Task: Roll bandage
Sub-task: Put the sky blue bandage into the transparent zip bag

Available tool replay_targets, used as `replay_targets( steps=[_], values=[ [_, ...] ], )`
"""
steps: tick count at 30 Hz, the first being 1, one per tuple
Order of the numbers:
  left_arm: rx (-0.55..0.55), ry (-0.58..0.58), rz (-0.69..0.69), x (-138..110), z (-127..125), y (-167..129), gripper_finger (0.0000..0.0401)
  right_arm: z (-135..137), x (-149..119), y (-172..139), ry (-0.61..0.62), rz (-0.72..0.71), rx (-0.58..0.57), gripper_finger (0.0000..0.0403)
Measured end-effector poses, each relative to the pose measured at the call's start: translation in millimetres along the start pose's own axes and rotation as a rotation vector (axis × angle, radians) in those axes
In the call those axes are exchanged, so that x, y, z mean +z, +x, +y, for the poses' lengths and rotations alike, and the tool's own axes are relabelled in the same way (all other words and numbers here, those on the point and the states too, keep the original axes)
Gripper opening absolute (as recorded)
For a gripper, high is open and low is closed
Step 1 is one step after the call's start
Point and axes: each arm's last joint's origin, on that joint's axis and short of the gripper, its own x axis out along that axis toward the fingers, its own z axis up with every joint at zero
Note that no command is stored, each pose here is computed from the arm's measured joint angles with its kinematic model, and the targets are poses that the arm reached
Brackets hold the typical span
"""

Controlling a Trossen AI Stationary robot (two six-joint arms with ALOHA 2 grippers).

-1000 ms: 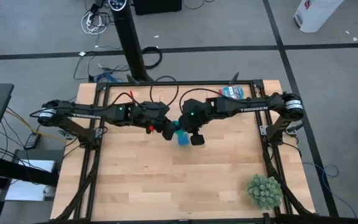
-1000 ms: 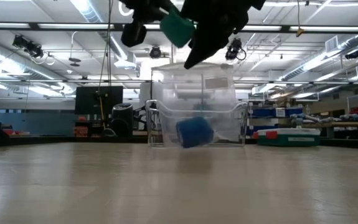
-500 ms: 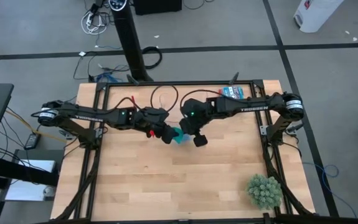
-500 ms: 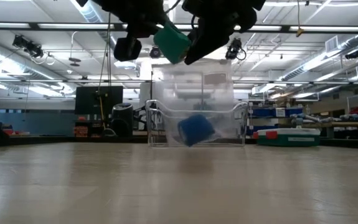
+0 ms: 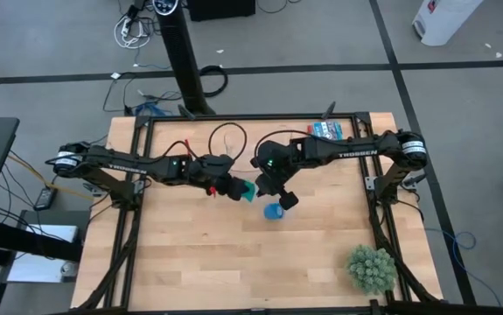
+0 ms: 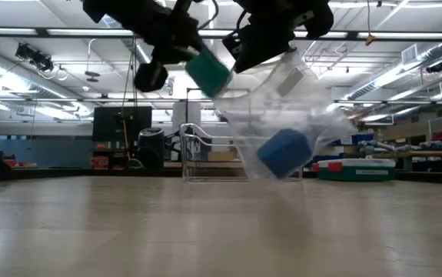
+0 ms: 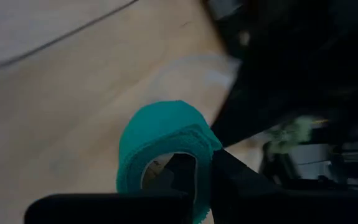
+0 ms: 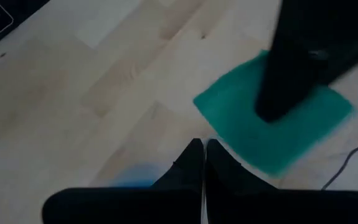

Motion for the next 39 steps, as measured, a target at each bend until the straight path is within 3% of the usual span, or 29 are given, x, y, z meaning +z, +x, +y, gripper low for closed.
replay_targets(
  steps=[4, 13, 20, 26, 32, 39],
  values=[
    [-0.057, 0.083, -0.036, 8.0, -14.8, -4.3, 0.0031, -1.2, 4.6, -4.1, -0.004, -0.008, -0.005, 0.0000],
    [-0.004, 0.183, -0.069, 33.8, -37.7, -21.7, 0.0031, -8.9, 17.9, -17.2, -0.020, -0.020, -0.096, 0.0000],
    [0.106, 0.239, -0.057, 44.4, -40.0, -32.6, 0.0031, -6.1, 1.0, -3.5, 0.134, 0.049, -0.098, 0.0008],
    [0.104, 0.253, -0.052, 44.7, -41.6, -33.6, 0.0031, 2.7, -16.4, 8.4, 0.272, 0.093, -0.004, 0.0064],
    [0.098, 0.253, -0.055, 45.0, -42.1, -33.6, 0.0031, 4.4, -11.6, -1.6, 0.360, 0.131, 0.031, 0.0131],
    [0.080, 0.252, -0.040, 44.7, -42.8, -33.5, 0.0031, 3.1, 2.1, -25.1, 0.400, 0.175, 0.047, 0.0153]
  ],
)
